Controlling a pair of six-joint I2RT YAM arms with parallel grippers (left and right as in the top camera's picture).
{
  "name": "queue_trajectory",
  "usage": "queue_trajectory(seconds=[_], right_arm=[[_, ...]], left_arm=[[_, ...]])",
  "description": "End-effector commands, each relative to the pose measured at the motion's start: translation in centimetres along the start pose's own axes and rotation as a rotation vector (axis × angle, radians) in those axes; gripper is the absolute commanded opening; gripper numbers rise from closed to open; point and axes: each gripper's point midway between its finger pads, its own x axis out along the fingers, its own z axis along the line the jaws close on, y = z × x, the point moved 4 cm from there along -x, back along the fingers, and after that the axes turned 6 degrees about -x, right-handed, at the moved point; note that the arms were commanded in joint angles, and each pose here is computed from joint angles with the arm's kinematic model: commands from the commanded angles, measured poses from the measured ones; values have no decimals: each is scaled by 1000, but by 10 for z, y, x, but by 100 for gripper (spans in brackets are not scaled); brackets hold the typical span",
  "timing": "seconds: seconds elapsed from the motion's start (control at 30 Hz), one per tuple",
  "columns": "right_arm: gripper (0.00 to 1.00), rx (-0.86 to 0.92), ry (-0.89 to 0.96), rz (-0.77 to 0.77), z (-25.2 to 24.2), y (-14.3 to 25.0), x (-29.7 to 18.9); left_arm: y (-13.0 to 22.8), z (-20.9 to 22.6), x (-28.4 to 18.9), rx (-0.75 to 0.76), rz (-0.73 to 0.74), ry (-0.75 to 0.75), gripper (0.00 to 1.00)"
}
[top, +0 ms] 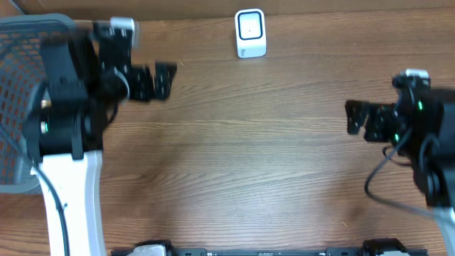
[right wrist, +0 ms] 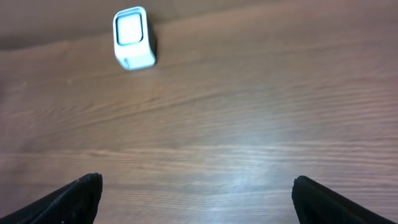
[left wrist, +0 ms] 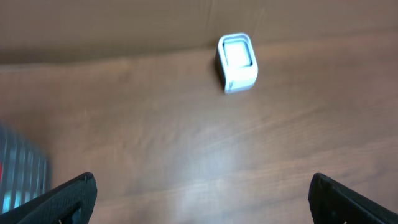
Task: Scan the item barcode
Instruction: 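Reach the left gripper into the grey basket toward the items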
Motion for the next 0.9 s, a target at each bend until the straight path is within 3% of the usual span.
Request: queue_trajectory(seconds=[0.0,0.03,0.17,0.37,0.57,0.87], right_arm=[[100,6,-169,61,22,-10,16],[100,-2,-199,79,26,-9,21],[100,21,-230,165,27,0,42],[99,43,-221,246,24,12,55],[99,43,-209,251,22,13,56],[99,51,-168,299,17,23,54]], left_arm=[[-37,7,7,66,-74,-1,100],[-47,20,6,47,-105,-66,100],[-68,106,-15,-295,-219,-390,100],[-33,222,-46,-598,-220,-655,92],[22,290,-35,-715,-29,-760,86],[114,341,53,-827,368,-773,73]])
